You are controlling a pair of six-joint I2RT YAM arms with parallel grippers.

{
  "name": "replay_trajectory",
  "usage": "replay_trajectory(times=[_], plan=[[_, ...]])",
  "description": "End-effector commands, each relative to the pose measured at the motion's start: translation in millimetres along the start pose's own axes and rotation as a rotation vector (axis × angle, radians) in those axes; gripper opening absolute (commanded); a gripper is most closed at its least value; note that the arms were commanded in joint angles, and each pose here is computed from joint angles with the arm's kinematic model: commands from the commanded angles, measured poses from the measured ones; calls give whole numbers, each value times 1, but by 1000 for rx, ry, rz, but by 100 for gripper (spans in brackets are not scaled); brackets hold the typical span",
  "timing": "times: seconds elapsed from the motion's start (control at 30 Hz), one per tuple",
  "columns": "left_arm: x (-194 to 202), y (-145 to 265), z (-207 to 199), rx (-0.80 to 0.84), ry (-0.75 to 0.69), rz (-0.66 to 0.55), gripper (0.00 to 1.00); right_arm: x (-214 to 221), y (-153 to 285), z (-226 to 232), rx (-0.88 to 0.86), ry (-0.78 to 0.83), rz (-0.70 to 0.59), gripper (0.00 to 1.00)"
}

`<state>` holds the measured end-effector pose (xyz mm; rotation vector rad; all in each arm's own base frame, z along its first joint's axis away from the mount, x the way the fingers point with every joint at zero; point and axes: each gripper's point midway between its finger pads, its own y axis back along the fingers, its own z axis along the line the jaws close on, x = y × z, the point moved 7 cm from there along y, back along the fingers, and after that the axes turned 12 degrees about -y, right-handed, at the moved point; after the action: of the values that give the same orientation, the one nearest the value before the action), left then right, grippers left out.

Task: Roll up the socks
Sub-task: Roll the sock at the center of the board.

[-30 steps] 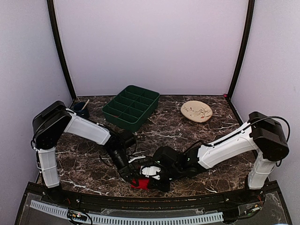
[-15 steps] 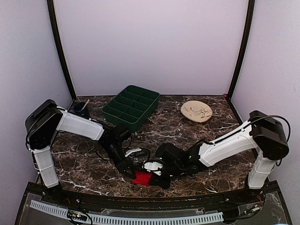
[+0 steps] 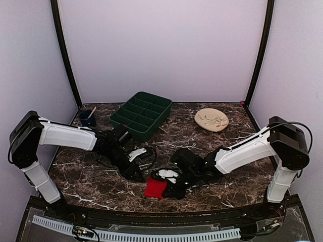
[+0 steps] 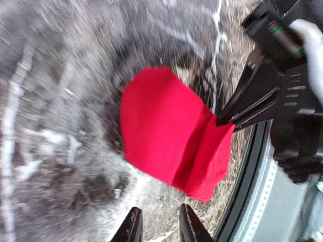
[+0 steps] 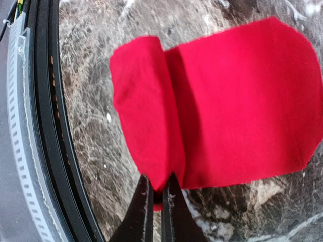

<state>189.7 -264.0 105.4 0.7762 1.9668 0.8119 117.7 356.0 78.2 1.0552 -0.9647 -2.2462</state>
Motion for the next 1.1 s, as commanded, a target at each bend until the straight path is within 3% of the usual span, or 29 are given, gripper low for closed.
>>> replay_trajectory(times=[0.0,0.27,0.53,1.07], plan=[[-10,24,-1,-152,-40,-128,27,11,-3,-9,-33,-93,85,0],[-6,44,-19,-283,-146,-284,28,7,-4,-11,-106,-143,120,0],[-3,23,-50,-343,-352,-215,31,1,-3,-15,-192,-217,149,0],[-5,-12,-65,-311,-520,-90,33,-1,-2,-22,-310,-311,189,0]])
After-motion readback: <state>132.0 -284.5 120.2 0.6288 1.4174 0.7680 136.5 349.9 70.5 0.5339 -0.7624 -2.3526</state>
